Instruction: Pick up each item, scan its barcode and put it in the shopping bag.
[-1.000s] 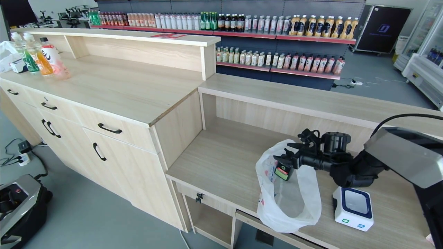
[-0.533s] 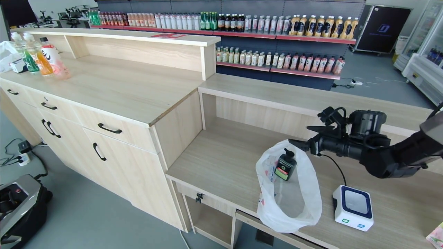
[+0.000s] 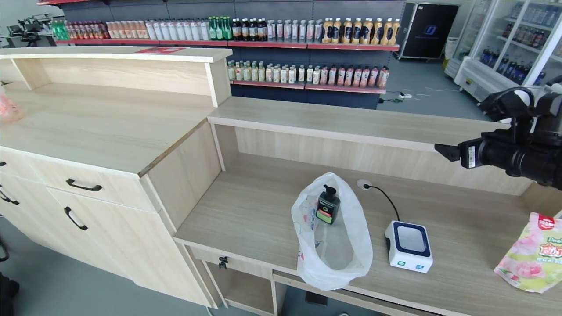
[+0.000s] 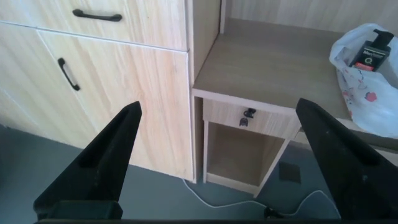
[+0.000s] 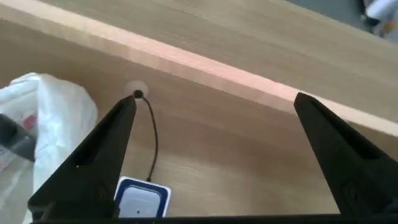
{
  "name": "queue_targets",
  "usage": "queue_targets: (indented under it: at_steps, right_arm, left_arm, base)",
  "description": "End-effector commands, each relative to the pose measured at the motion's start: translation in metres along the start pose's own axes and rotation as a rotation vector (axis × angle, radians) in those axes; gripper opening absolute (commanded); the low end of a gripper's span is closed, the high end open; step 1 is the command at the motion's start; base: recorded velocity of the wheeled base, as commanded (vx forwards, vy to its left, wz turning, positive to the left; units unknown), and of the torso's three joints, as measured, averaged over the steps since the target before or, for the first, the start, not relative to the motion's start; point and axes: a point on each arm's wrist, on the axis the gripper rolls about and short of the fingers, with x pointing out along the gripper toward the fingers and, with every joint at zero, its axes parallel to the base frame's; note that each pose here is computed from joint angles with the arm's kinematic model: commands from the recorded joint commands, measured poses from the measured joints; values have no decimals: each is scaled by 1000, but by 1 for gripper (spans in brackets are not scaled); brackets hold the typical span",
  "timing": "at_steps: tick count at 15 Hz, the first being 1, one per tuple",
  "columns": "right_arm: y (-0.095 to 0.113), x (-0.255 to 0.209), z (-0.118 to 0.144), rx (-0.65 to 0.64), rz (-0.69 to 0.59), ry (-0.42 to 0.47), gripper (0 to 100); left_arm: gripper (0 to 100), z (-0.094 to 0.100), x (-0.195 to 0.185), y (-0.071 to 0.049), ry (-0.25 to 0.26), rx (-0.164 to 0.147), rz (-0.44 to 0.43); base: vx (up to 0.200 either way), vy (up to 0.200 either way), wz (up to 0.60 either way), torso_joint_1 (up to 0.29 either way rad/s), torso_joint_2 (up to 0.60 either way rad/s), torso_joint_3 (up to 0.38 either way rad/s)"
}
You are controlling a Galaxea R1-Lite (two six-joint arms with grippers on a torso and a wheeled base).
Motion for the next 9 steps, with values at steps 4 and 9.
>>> queue_targets:
  at_steps: [4, 9]
  right_arm:
    - [-25, -9, 7, 320, -473, 181, 100]
    - [-79, 9, -62, 638, -585, 275, 100]
  left_arm:
    - [100, 0, 0, 0, 1, 1, 0]
    - [100, 0, 0, 0, -1, 1, 0]
  base:
    - [0, 0, -450, 2, 1, -1]
    - [0, 0, 0, 0, 0, 0]
